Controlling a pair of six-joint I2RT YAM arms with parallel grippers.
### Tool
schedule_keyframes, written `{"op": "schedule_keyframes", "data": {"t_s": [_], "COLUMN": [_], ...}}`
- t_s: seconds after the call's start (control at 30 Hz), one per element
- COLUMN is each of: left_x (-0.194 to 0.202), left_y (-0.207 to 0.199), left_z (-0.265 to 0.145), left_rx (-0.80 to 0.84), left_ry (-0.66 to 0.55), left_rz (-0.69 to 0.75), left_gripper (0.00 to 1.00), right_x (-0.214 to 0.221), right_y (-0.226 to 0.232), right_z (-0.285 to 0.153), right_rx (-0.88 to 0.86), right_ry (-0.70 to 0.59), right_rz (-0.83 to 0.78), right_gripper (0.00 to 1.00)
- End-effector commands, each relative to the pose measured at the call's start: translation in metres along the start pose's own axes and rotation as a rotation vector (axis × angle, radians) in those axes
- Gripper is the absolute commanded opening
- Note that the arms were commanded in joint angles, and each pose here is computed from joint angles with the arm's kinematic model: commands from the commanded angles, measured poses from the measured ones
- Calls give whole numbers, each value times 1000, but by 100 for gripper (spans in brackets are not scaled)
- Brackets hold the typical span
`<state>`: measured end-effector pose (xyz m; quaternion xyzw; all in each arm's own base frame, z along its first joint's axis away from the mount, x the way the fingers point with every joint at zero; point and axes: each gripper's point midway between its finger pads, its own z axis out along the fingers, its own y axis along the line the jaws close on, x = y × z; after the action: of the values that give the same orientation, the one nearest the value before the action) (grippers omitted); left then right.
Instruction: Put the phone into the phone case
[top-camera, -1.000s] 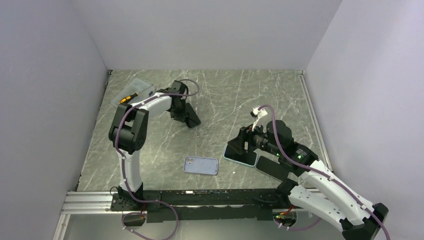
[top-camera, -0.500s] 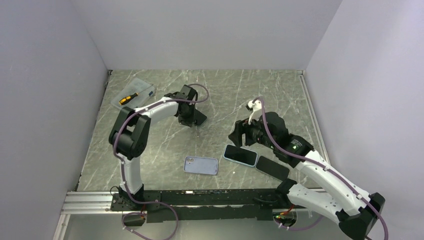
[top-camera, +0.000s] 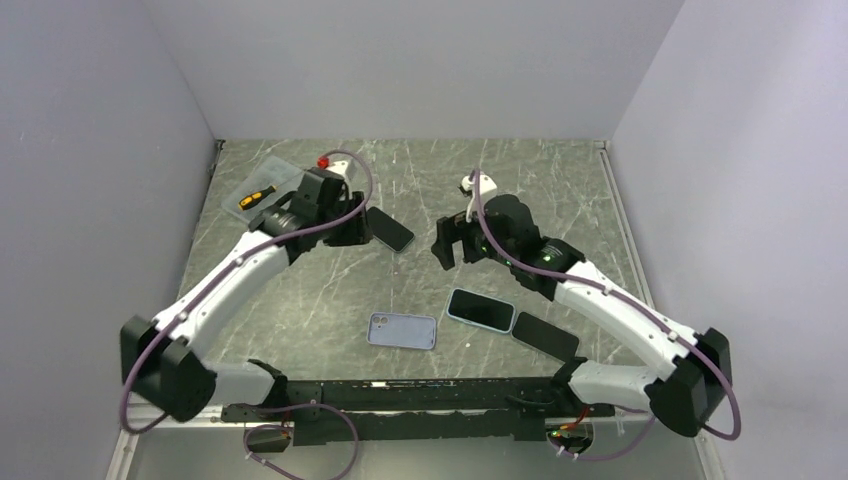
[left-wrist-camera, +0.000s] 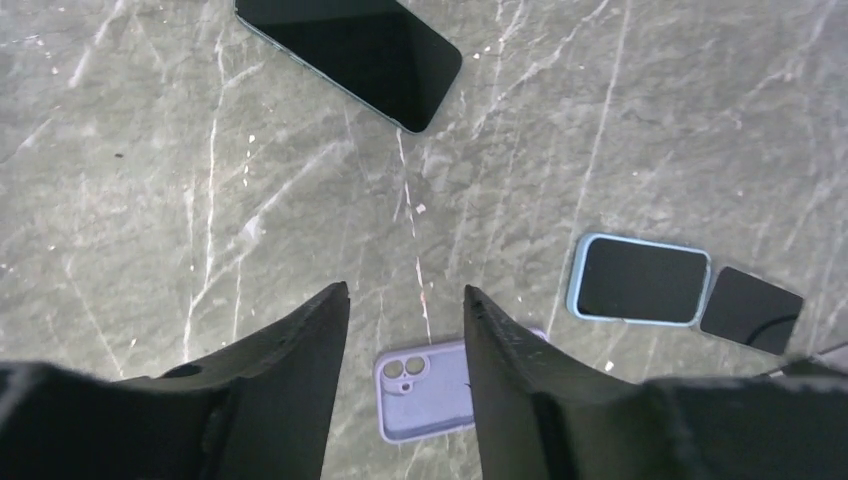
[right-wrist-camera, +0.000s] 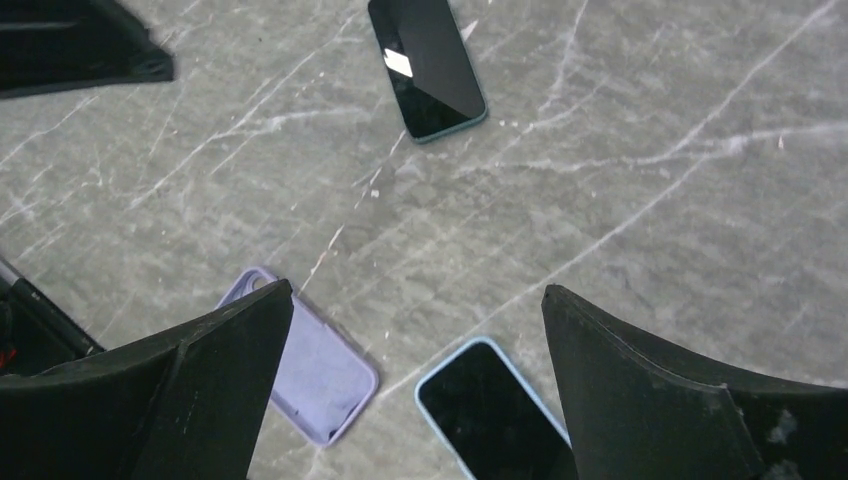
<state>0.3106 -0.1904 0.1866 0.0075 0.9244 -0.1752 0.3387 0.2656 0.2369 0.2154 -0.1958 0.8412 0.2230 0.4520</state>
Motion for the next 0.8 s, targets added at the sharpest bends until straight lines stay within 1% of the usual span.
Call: {"op": "schedule_keyframes", "data": {"t_s": [0.0, 0.1, 0.2, 0.23, 0.27, 0.37, 0.47, 0.53, 0.7, 0.77], "left_x": [6, 12, 17, 19, 21, 28, 36, 42, 57, 60], "left_y": [7, 12, 17, 19, 21, 25, 23, 23, 21, 20], "left_z": [-46, -73, -98, -105, -110, -124, -130, -133, -139, -140], "left_rx": [11, 25, 41, 46, 52, 74, 114, 138, 199, 219], "left_ry": [-39, -76, -130, -143, -154, -201, -220, -233, -250, -256], "left_rz": [38, 61, 85, 96, 106, 120, 123, 120, 120, 132], "left_gripper": [55, 61, 68, 90, 98, 99, 99, 99, 99, 100], "right_x": [-60, -66, -64, -59, -53, -49, -41, -43, -29, -22], "right_y": [9, 5, 8, 9, 11, 15, 15, 19, 32, 34], "right_z": [15, 36, 61, 71, 86, 116, 145, 162, 198, 214], "right_rx": [-25, -7, -29, -38, -50, -78, -99, -132, -251, -264], "right_ry": [-193, -206, -158, -116, -71, 4, 72, 100, 194, 214], "right_rz": [-49, -98, -159, -178, -196, -226, -278, -306, -316, -303], "right_gripper": [100, 100, 100, 100, 100, 100, 100, 100, 100, 100]}}
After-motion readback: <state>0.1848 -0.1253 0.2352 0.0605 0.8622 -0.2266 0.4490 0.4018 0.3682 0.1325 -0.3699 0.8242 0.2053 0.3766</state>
